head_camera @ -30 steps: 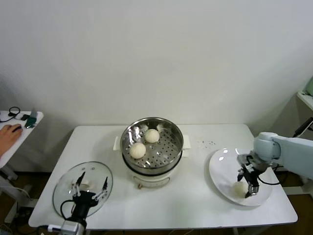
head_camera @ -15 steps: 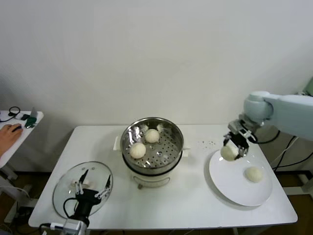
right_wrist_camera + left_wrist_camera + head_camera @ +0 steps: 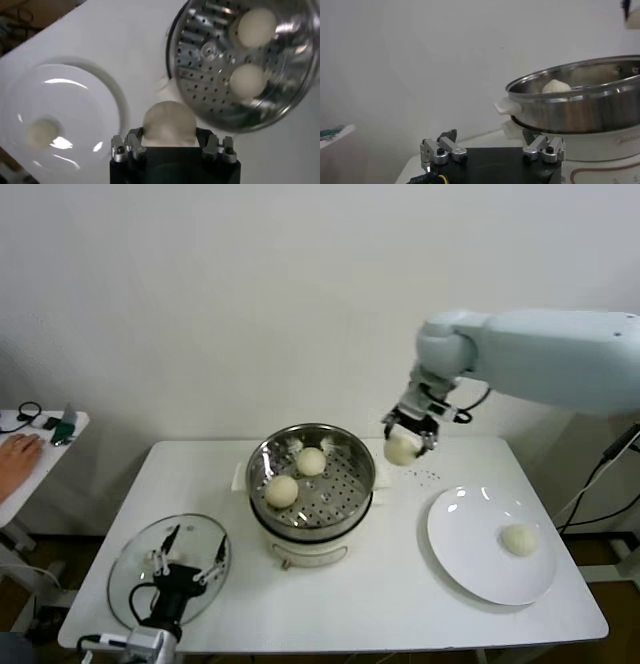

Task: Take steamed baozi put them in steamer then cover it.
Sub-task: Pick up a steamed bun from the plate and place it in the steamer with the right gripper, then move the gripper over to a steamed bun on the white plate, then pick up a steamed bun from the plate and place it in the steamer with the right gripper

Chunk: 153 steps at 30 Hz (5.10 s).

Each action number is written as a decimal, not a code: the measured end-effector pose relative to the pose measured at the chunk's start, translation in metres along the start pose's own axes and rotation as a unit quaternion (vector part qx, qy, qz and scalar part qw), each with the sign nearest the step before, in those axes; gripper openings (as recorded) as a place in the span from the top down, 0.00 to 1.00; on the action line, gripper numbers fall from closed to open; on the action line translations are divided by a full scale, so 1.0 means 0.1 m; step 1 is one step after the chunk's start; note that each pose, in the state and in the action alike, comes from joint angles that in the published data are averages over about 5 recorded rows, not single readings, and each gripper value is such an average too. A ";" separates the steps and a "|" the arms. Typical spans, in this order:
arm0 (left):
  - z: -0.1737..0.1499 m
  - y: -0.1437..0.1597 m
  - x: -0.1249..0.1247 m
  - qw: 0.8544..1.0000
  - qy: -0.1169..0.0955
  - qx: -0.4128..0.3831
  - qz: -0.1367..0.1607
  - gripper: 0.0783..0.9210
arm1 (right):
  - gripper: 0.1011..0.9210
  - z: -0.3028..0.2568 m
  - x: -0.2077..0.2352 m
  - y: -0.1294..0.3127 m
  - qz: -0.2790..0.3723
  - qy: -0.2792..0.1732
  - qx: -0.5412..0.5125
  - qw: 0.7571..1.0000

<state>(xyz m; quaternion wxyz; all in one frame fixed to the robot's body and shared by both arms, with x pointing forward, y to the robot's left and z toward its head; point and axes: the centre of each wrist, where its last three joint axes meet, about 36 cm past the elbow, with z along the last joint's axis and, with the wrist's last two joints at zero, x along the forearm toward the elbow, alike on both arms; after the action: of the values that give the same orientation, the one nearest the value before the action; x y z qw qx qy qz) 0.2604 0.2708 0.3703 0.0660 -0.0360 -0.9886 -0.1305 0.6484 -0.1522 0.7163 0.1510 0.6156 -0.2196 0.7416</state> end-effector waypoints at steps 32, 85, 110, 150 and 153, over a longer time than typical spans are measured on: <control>-0.02 0.07 -0.04 1.000 -0.003 0.005 0.002 0.12 | 0.27 -1.38 -1.00 -1.15 -0.037 -0.039 0.308 0.950; 0.04 0.07 -0.07 1.000 0.001 0.005 0.000 0.12 | 0.12 0.51 -0.82 2.44 0.006 -0.009 -0.381 0.925; 0.07 0.06 -0.01 1.000 0.014 -0.002 -0.011 0.12 | 0.12 0.83 -1.98 3.88 -0.048 -0.002 -0.523 0.851; 0.05 0.02 -0.05 1.000 0.014 -0.005 -0.014 0.12 | 0.27 1.09 -2.16 3.51 -0.057 -0.018 -0.525 0.849; 0.04 0.01 -0.05 1.000 0.013 -0.004 -0.012 0.12 | 0.27 1.15 -2.02 3.40 -0.043 -0.023 -0.530 0.847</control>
<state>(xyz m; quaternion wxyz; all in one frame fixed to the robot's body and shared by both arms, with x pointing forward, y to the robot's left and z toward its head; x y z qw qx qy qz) 0.2648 0.2722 0.3664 0.0772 -0.0223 -0.9874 -0.1360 0.6176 -0.4930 0.4876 0.4812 0.4679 -0.5558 0.4905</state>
